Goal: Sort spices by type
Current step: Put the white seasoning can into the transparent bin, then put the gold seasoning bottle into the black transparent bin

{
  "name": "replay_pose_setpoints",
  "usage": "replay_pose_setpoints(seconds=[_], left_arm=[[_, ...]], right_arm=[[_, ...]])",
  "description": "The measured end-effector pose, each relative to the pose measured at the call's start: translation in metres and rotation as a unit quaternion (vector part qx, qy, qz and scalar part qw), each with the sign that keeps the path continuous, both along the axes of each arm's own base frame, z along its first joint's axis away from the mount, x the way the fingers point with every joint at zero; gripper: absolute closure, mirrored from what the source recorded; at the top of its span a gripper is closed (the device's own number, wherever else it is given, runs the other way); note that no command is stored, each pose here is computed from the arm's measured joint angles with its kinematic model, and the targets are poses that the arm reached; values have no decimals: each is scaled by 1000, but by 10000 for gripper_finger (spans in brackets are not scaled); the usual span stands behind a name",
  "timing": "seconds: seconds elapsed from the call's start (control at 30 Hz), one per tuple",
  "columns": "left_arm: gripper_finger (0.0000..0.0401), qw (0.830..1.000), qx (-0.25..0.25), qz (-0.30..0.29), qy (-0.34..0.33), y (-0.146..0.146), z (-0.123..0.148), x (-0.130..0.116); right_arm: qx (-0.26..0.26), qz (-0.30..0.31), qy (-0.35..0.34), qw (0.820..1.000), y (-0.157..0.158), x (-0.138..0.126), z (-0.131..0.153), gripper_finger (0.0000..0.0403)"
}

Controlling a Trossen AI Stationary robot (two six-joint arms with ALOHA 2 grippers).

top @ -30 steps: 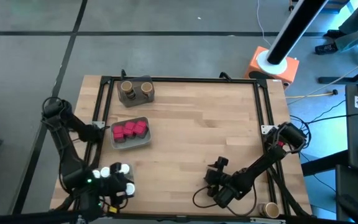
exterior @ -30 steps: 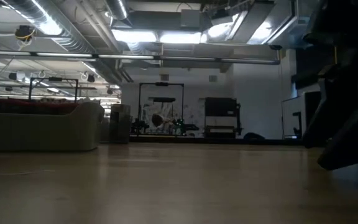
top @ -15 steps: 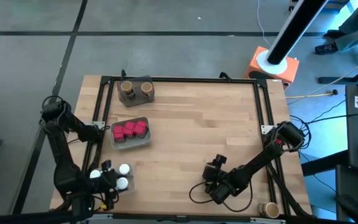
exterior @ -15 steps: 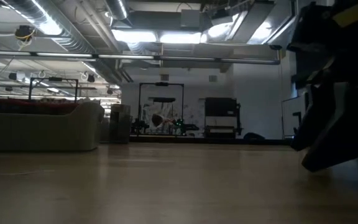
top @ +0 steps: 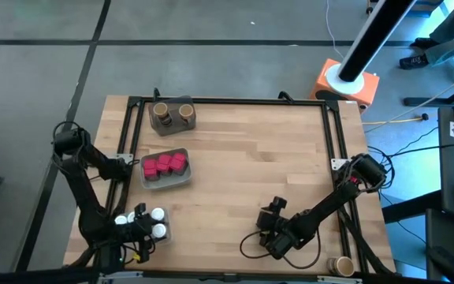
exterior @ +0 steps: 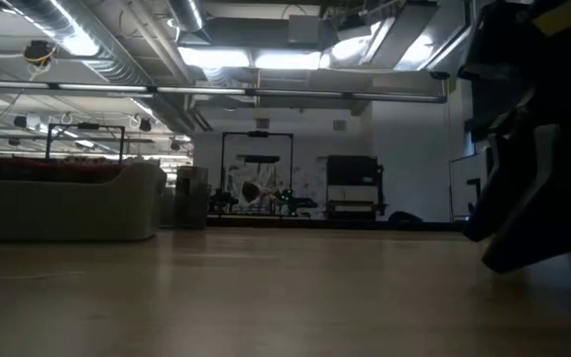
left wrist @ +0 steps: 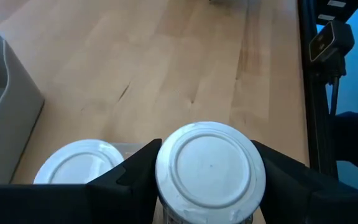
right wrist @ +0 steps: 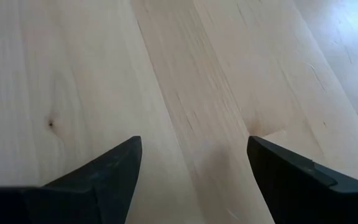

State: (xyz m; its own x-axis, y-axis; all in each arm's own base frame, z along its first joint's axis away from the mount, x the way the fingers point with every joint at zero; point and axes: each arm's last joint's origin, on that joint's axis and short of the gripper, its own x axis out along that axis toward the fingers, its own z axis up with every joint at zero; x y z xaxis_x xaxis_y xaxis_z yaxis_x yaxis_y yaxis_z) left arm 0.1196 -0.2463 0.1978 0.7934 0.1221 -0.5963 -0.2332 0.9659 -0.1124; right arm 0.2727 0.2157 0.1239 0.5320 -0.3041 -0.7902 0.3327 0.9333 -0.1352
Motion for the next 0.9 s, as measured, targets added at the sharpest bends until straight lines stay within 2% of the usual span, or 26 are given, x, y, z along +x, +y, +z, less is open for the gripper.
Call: replay_pose_setpoints(seconds=[0.37,0.63,0.9], left_arm=[[191,1000,-16,12,-1,1,-2,0],[188,999,-33,17,25,2,-3,3],[128,999,-27,21,36,5,-4,10]], right_arm=[[2,0,-3,1000,0,0,0,109],[2,0,-3,1000,0,1,0,109],[2,1,-4,1000,1,0,0,109]])
